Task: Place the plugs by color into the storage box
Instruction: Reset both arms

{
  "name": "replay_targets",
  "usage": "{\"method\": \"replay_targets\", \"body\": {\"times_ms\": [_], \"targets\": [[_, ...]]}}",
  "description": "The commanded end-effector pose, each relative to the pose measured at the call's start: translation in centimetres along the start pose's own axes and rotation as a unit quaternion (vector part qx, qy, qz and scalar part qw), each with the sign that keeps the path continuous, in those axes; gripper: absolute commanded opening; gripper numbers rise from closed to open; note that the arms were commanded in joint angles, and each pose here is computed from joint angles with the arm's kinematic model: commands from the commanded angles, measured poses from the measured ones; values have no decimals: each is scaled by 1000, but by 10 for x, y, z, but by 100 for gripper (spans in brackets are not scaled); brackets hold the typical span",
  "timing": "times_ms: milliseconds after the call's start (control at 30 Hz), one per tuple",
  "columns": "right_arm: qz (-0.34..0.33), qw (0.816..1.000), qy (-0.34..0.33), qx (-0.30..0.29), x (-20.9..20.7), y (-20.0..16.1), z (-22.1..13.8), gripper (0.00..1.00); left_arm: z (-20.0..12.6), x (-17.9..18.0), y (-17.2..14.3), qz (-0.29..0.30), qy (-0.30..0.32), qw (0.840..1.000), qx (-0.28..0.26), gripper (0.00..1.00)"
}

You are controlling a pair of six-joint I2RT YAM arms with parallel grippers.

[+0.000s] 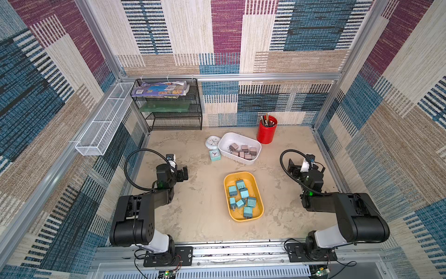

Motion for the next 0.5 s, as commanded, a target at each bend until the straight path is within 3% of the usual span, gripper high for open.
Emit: {"method": "replay_targets", "body": {"times_ms": [0,467], "targets": [[3,1000,13,-5,3,3,0,95,0,1,3,1,4,1000,-5,100],[3,1000,13,-4,3,3,1,95,0,-2,0,5,8,1000,-26,100]]}}
Point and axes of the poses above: each gripper's point midway between its finger pads, its own z axis out along the fingers, its own x axis along the line the jaws close on, y = z × x, the point moved 8 cm from there along -z, back along the fingers, and after that the axes turned 10 degrees about z, right-handed, at the moved point
